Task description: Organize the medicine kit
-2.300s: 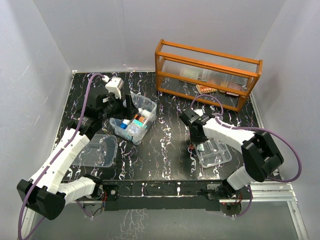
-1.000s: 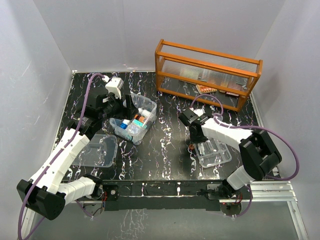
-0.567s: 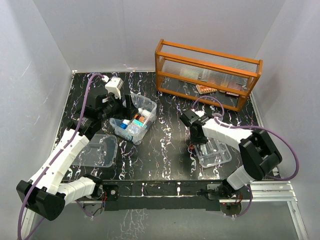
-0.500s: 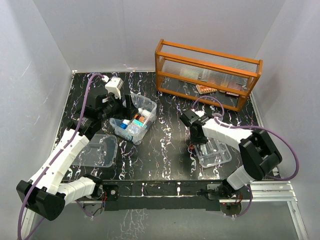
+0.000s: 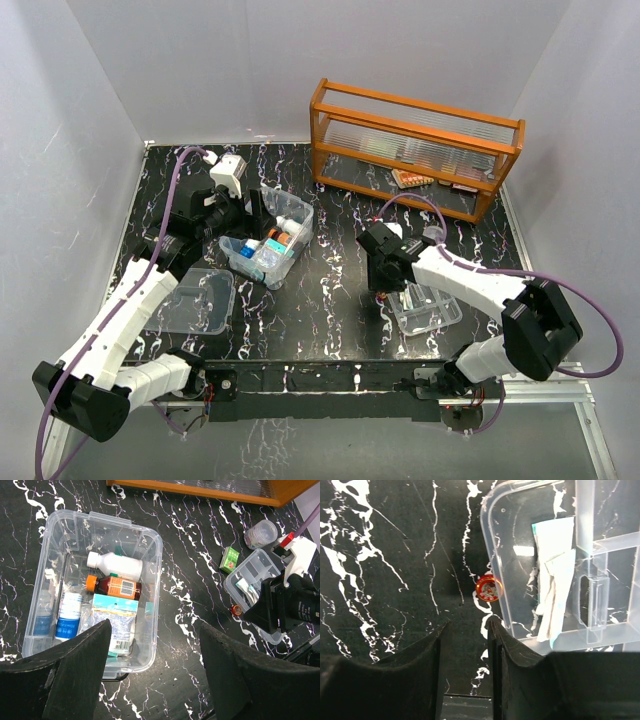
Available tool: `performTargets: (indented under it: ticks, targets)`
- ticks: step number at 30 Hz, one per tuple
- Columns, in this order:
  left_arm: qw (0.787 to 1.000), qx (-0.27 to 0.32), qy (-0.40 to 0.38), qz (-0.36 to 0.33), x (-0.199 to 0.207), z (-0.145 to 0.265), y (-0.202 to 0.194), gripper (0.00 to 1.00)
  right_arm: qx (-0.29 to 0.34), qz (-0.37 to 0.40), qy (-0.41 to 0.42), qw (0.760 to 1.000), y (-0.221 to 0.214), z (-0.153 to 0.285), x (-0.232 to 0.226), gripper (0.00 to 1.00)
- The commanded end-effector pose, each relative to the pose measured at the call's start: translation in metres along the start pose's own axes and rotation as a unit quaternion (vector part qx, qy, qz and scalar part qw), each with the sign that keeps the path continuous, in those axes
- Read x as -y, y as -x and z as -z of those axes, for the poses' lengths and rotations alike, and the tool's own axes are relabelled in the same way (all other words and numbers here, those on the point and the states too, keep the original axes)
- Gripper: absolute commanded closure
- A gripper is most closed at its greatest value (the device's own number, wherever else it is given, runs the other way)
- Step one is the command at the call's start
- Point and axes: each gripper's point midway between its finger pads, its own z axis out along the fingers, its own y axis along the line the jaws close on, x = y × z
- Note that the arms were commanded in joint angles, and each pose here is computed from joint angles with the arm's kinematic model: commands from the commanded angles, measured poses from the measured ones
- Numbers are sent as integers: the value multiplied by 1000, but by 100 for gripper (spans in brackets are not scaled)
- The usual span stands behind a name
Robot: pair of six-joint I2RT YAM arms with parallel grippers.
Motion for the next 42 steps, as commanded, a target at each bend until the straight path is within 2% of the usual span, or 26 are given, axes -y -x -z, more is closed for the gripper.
performTargets:
  ticks: [1, 6, 17, 24, 31, 36, 42]
  targets:
    - [1000, 17, -4, -10, 2, 6, 8, 30, 17, -12, 26, 999, 3, -4, -17, 67]
    - [1000, 16, -4, -9, 2, 6, 8, 30, 18, -14, 13, 1000, 2, -18, -20, 65]
    - [1000, 16, -2, -11, 2, 6, 10, 30, 29, -46, -60, 997, -2, -34, 4, 62]
    - [1000, 15, -3, -11, 2, 5, 10, 30, 24, -50, -68, 996, -7, -43, 6, 55]
    - [1000, 14, -2, -10, 2, 6, 9, 30, 30, -60, -56, 996, -6, -51, 0, 53]
    - [1000, 15, -3, -11, 3, 7, 10, 30, 38, -75, -53, 995, -7, -57, 0, 56]
    - [1000, 15, -1, -10, 2, 8, 9, 30, 49, -79, -68, 993, -7, -58, 8, 68]
